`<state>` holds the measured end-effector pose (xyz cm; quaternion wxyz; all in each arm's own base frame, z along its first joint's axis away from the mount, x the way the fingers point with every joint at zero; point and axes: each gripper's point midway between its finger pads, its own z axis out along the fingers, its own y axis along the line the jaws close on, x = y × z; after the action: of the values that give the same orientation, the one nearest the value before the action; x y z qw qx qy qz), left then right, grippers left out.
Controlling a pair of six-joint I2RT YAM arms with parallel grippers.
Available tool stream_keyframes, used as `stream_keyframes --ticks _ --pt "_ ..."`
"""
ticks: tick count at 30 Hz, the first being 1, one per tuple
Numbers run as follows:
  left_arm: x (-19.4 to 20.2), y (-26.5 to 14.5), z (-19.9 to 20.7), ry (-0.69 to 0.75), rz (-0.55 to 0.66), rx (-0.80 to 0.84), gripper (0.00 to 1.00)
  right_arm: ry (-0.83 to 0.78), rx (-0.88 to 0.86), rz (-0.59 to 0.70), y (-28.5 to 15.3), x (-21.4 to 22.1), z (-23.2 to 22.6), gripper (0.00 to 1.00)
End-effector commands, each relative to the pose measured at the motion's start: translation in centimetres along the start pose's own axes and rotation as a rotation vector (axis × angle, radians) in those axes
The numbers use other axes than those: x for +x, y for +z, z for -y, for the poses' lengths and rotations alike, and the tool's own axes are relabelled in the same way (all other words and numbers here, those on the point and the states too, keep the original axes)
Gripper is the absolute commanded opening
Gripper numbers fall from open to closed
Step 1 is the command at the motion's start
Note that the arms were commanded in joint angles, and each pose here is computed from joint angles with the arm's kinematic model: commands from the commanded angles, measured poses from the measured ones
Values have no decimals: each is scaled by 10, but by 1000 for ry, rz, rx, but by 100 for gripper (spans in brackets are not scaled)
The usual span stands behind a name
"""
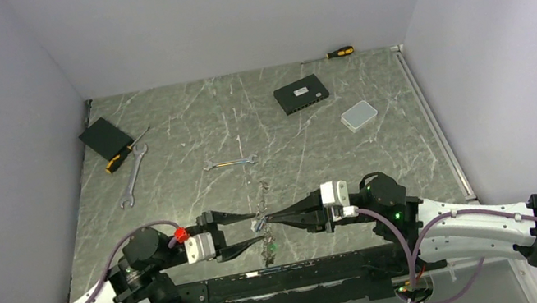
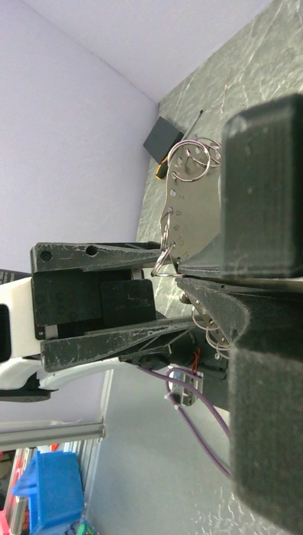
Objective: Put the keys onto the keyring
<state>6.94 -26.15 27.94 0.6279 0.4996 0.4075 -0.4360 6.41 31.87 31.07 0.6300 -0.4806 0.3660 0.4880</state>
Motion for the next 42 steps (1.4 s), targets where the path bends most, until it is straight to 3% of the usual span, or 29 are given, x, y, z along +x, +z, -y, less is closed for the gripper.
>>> stream_keyframes --ticks 1,11,13,17,18,34,42 --pt "-13 7 -3 26 48 6 51 -34 3 130 7 -48 7 0" --pt "-14 12 -8 42 70 -15 46 -30 -2 124 9 -46 6 0" --pt "-14 12 -8 47 63 -13 36 -31 -3 122 9 -45 6 0" --pt "-12 11 -8 60 18 -1 4 -33 -1 120 9 -45 7 0" --pt "-13 10 -9 60 4 1 0 -33 -1 117 9 -44 7 0" --pt "-52 -4 -4 78 -70 75 0 -7 19 106 13 -16 10 0" --pt "-30 -6 -6 45 -114 37 0 -30 12 149 12 -32 13 0"
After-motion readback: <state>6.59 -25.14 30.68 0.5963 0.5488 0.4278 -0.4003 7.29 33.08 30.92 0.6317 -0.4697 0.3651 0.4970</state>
